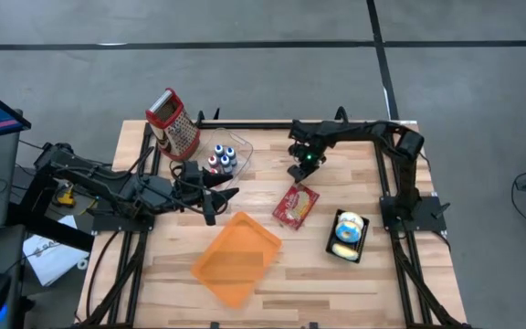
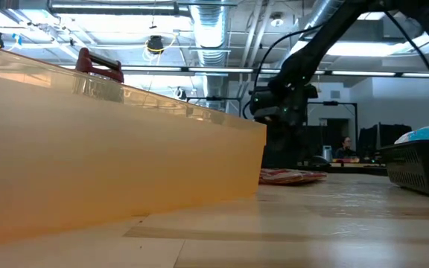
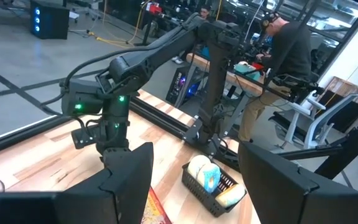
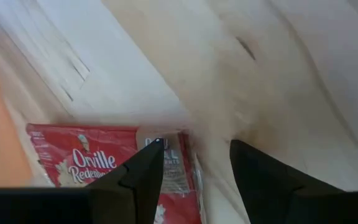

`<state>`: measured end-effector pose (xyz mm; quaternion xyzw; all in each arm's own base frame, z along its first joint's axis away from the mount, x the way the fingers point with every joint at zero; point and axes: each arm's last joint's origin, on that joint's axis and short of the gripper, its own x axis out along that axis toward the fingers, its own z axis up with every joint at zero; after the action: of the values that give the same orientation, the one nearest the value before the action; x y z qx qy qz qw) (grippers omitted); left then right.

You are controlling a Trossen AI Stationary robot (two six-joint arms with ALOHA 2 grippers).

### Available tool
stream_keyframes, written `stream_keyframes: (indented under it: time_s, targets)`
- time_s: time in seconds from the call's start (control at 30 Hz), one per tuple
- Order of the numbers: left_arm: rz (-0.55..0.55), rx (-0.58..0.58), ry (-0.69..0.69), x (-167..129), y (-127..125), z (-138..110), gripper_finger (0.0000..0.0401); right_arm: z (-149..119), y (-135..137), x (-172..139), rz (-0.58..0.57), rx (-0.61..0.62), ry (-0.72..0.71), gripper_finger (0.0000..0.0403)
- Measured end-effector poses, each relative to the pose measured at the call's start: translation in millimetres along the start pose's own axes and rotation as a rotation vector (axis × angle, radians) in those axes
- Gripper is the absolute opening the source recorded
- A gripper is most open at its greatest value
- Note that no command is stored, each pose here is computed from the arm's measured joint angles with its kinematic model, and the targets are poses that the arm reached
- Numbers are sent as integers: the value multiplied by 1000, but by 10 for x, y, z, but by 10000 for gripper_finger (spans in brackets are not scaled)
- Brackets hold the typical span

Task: Pick & Place Food Item
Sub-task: Put the red popcorn bag into the orange bin

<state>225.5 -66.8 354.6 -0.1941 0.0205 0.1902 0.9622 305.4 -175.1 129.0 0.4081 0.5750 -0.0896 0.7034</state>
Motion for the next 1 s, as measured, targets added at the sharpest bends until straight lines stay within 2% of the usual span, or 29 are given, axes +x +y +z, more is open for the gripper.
stream_keyframes:
  time_s: [0.17, 0.37, 0.63, 0.83, 1.0]
  targets:
    - [0, -1, -1, 0, 0, 1, 231, -1, 14, 19, -6, 2, 2, 175]
    - [0, -1, -1, 0, -1, 1, 231, -11, 58, 46, -14, -12, 6, 148]
    - [0, -1, -1, 0, -1, 1, 231, -22, 105, 85, -17, -14, 10, 91]
    - [-1, 0, -1, 0, -1, 1, 231, -44, 127, 116, 8, -13, 31, 12]
    - [-1, 1, -1, 0, -1, 1, 231, -56, 154, 124, 1, -25, 35, 2]
